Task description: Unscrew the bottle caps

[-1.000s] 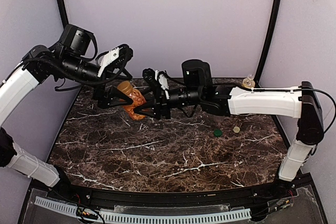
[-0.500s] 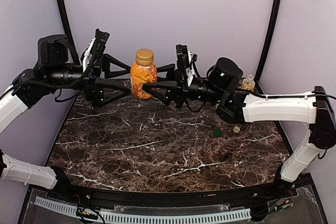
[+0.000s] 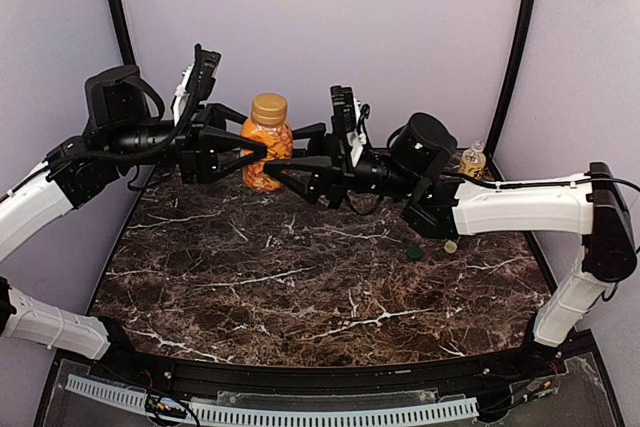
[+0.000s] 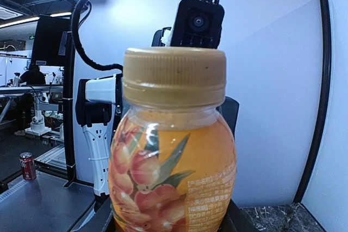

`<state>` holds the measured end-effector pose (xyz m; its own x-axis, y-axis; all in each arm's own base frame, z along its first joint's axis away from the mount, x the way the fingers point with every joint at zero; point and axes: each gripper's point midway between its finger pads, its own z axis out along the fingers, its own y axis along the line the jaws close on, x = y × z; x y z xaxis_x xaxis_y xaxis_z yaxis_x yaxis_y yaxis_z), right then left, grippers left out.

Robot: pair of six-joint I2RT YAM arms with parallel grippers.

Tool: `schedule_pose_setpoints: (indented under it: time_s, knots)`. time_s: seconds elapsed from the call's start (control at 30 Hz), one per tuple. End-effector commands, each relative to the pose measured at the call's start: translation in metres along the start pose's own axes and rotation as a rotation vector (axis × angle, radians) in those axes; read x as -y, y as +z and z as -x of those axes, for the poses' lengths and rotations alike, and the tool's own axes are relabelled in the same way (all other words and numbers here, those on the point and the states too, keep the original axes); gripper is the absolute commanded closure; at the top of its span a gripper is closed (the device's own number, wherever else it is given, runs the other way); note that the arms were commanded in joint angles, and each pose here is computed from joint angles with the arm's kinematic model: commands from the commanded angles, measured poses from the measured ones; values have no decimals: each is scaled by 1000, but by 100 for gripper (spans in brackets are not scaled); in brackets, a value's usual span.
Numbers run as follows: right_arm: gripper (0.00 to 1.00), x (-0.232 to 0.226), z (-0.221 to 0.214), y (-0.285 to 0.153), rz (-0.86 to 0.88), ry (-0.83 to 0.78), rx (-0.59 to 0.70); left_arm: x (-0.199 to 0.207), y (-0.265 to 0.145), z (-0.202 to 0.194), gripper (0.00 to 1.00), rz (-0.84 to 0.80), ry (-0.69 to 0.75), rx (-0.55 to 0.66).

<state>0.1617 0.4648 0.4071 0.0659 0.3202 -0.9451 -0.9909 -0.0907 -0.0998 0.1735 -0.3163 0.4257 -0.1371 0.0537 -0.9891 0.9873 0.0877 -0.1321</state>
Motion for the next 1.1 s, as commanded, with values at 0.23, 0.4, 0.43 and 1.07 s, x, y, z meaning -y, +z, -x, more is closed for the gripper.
schedule_pose_setpoints:
  time_s: [0.23,0.4,0.43,1.07]
  knots:
    - [17,-1,10,3,-12,-19,2,7,-2,-6,60,-17,16,-9]
    - [1,6,21,-13,-128,-23,-85,-18,-11,-27,62,151,156,-106]
    - [1,12,17,-17,-174,2,-132,-28,-13,-29,62,208,183,-124]
    - [21,70,-22,-23,-627,481,-452,-91,-28,-55,67,652,756,-395]
